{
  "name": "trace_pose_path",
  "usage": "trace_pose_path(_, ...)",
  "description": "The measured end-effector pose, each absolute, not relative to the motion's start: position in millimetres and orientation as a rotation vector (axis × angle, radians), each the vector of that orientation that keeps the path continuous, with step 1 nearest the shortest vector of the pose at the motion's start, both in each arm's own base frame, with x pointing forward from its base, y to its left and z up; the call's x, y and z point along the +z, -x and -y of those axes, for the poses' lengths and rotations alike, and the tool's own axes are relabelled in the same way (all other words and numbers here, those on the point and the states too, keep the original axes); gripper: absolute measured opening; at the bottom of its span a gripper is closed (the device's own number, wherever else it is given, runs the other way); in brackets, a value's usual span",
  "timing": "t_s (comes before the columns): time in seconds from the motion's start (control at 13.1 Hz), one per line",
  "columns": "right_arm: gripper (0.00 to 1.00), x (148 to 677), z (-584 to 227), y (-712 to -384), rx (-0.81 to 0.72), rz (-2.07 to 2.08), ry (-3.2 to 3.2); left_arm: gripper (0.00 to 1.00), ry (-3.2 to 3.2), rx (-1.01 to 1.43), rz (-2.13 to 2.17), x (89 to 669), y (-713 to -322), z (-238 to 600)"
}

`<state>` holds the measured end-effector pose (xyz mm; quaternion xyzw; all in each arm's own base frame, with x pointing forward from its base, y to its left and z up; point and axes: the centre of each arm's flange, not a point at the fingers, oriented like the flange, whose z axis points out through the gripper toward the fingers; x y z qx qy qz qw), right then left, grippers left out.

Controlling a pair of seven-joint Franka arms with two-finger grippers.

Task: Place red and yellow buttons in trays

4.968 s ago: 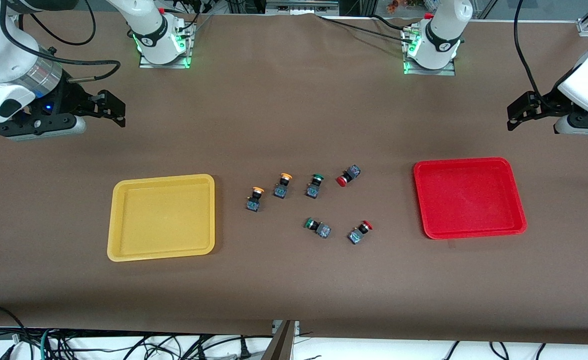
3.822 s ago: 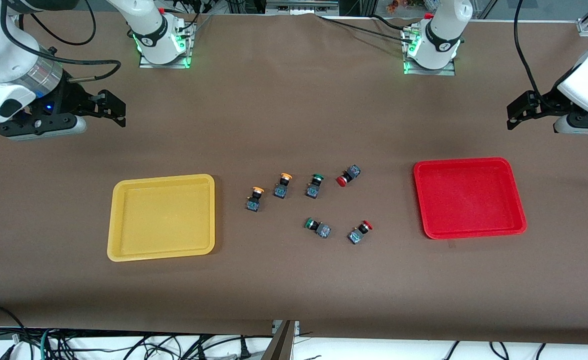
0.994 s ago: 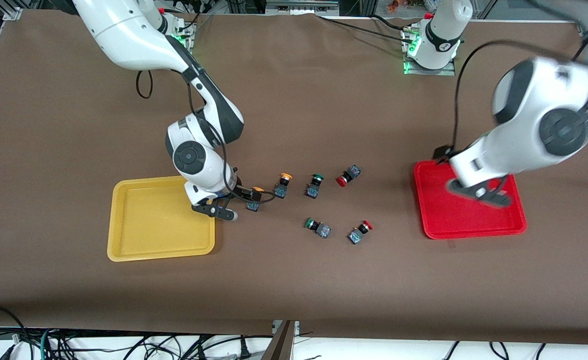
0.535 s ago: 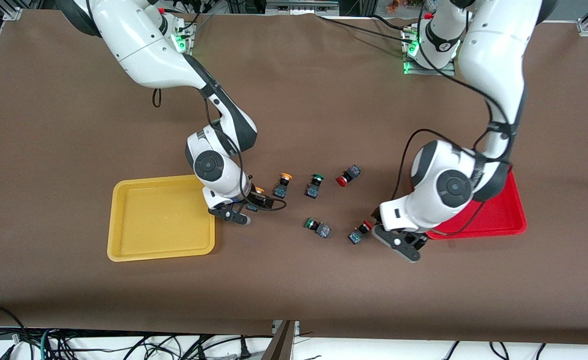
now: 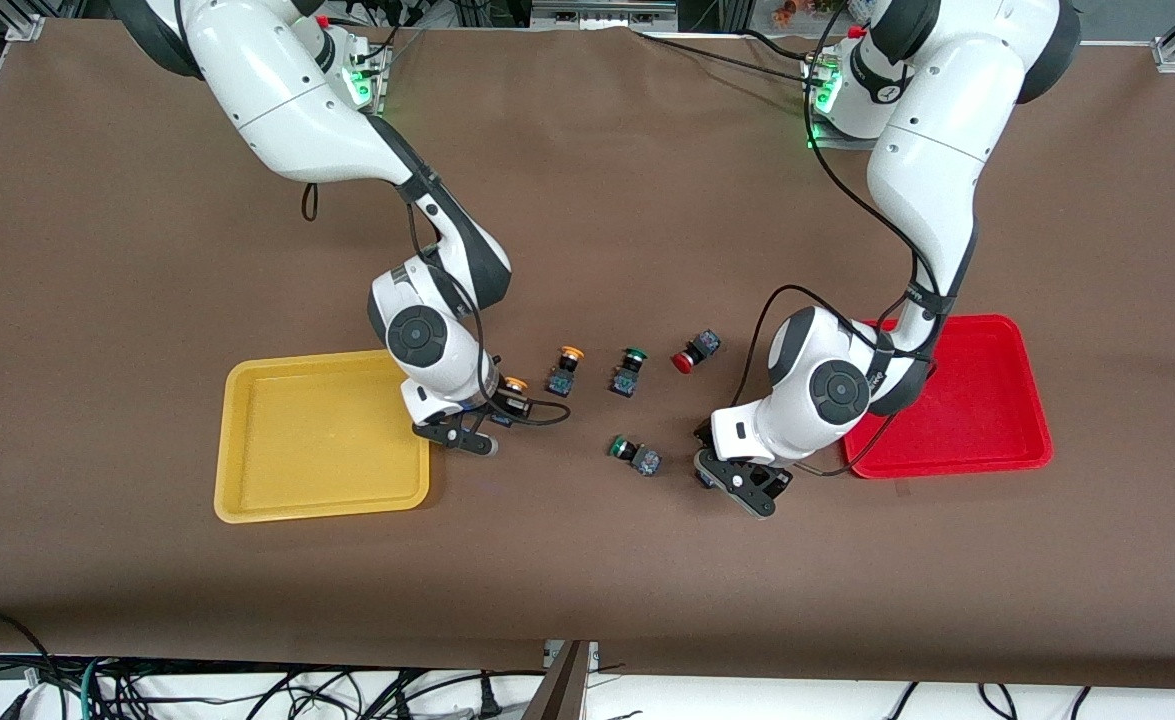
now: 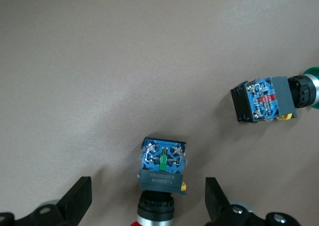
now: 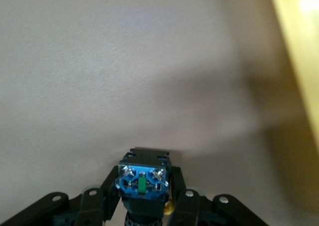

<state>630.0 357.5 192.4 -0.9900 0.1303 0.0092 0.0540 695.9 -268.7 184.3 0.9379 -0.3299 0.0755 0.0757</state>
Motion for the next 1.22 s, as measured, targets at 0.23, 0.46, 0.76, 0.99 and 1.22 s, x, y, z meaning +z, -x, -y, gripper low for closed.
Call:
trace_pose_path(0.23, 0.44, 254, -307, -659, 0.104, -0.186, 3.081, 0.93, -2.807, 0.247, 0.996, 168, -692, 273)
trace_pose_path(0.46, 0.44, 284, -238, -688, 0.100, -0.002, 3.094, 0.59, -2.804, 0.274, 0.997, 166, -693, 274)
trace_pose_path(0.76, 0.59, 252, -212, -699, 0.059, 0.085, 3.129, 0.43, -2.813, 0.145, 1.001, 174, -690, 266)
trace_pose_path(0.99, 0.88, 236, -209, -700, 0.059, 0.088, 3.127, 0.43, -2.850, -0.152, 0.967, 214, -690, 215)
trace_pose_path(1.22, 0.99, 243, -215, -700, 0.046, 0.077, 3.119, 0.43, -2.912, -0.379, 0.990, 267, -694, 109)
